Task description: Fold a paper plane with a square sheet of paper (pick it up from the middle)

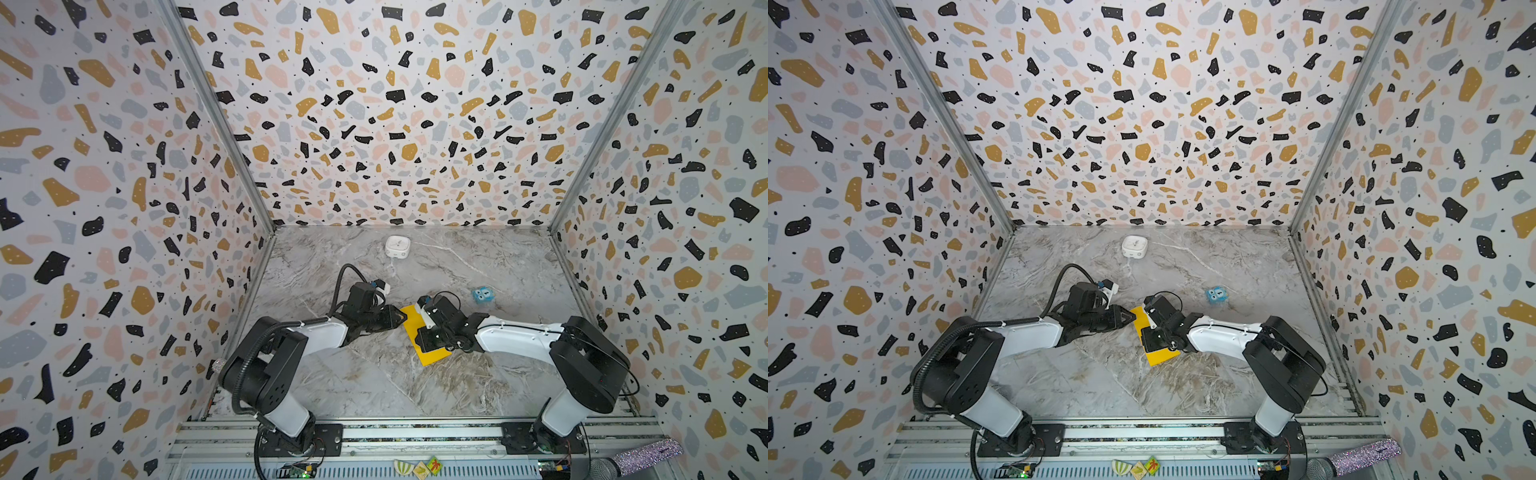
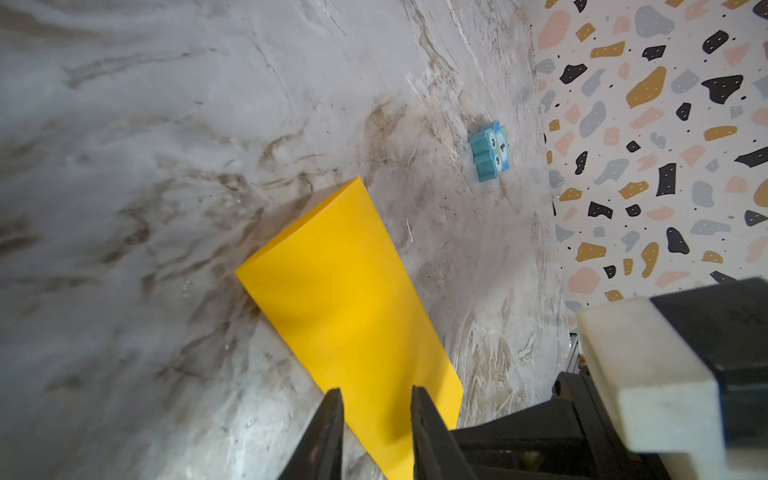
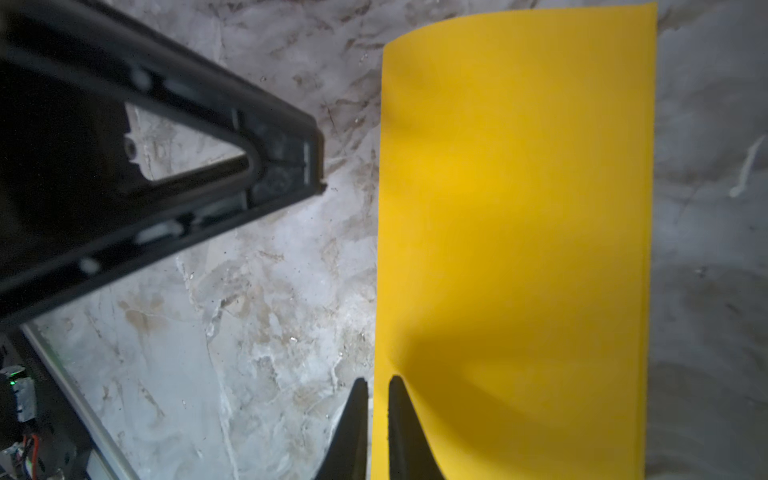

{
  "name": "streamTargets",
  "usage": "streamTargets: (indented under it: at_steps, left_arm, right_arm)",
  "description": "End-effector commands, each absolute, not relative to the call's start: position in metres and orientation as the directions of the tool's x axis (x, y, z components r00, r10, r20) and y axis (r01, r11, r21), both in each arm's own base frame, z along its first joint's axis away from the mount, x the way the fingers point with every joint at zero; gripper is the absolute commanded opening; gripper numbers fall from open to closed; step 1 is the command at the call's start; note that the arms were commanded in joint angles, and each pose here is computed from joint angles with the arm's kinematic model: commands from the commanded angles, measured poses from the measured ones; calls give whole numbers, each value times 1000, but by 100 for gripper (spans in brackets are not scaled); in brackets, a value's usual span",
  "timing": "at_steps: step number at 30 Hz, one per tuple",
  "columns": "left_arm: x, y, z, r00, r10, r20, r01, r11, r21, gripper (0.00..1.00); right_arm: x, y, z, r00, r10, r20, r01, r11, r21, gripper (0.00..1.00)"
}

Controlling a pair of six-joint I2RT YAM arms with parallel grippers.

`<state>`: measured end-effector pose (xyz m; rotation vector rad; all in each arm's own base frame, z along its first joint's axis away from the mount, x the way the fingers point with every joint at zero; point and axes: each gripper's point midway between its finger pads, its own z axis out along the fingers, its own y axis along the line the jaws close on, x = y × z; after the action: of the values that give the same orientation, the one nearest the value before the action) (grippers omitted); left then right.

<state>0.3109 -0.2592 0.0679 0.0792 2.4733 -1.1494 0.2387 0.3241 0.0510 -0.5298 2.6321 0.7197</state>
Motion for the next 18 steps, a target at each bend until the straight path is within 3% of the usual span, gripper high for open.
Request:
streamTargets:
  at_steps: [1, 18]
  left_arm:
    - [319, -272, 76, -899, -87, -430, 287, 626, -725, 23]
    - [325, -271, 26, -925, -54, -376, 234, 699, -676, 8]
  right_arm:
    - [250, 335, 64, -861, -215, -460, -429, 794, 431, 12]
    - [253, 345, 49, -860, -267, -435, -455, 786, 418, 8]
